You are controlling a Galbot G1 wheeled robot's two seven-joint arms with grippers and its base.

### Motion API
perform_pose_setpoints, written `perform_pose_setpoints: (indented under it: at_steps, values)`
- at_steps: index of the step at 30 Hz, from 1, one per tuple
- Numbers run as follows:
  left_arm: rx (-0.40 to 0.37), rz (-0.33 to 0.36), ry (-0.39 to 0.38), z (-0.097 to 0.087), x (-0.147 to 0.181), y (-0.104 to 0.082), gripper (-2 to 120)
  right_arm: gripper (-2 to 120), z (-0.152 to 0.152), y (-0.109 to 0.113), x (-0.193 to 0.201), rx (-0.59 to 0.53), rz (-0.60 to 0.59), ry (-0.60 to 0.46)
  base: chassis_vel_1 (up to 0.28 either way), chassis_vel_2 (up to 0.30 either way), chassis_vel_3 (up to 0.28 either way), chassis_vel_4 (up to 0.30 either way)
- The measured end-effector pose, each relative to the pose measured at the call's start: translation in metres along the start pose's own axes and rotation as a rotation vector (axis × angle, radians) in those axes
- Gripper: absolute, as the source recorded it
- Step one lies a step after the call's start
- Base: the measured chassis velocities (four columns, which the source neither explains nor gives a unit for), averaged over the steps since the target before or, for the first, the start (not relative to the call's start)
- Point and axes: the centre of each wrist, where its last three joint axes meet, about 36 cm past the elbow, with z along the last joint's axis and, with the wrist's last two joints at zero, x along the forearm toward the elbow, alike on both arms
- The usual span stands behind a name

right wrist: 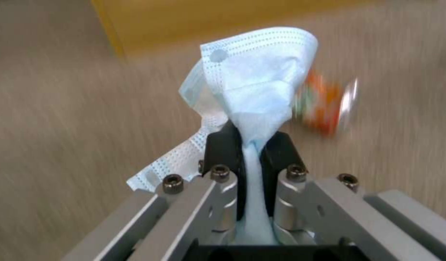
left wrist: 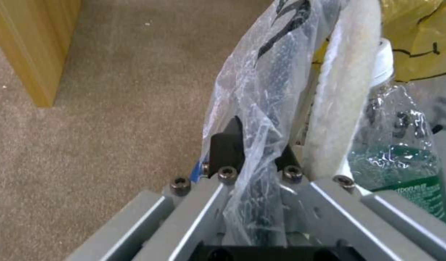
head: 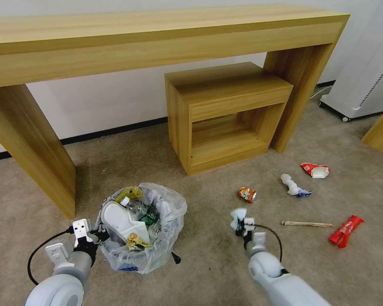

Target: Pick up the trash bin and place the garbage on the floor into it.

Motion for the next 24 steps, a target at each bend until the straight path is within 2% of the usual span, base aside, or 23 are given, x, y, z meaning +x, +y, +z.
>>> perform_pose_setpoints:
  at_steps: [5, 6, 10, 11, 14, 15, 18, 24]
  values:
    - [0.000, -0.001, 0.003, 0.001, 0.000, -0.001, 1, 7, -0.050, -0.007, 0.016, -0.049, -0.114, -0.161, 0.000, 0.000, 0.000, 0.000]
    - [0.000, -0.001, 0.003, 0.001, 0.000, -0.001, 1, 7, -0.050, -0.007, 0.016, -0.049, -0.114, -0.161, 0.000, 0.000, 0.000, 0.000]
    - [0.000, 0.004, 0.001, 0.001, 0.003, -0.003, 1, 6, -0.097, 0.008, 0.035, -0.083, -0.282, -0.323, 0.000, 0.000, 0.000, 0.000]
    - [0.000, 0.004, 0.001, 0.001, 0.003, -0.003, 1, 6, -0.097, 0.008, 0.035, -0.083, -0.282, -0.323, 0.000, 0.000, 0.000, 0.000]
    - [-0.001, 0.007, -0.001, 0.000, 0.006, -0.005, 1, 3, -0.122, 0.019, 0.043, -0.099, -0.407, -0.432, 0.000, 0.000, 0.000, 0.000]
    - [-0.001, 0.007, -0.001, 0.000, 0.006, -0.005, 1, 3, -0.122, 0.019, 0.043, -0.099, -0.407, -0.432, 0.000, 0.000, 0.000, 0.000]
    - [-0.002, 0.010, -0.003, -0.001, 0.009, -0.006, 1, 3, -0.144, 0.034, 0.049, -0.141, -0.527, -0.506, 0.000, 0.000, 0.000, 0.000]
    - [-0.001, 0.013, -0.003, -0.002, 0.010, -0.008, 1, 0, -0.158, 0.050, 0.048, -0.172, -0.639, -0.550, 0.000, 0.000, 0.000, 0.000]
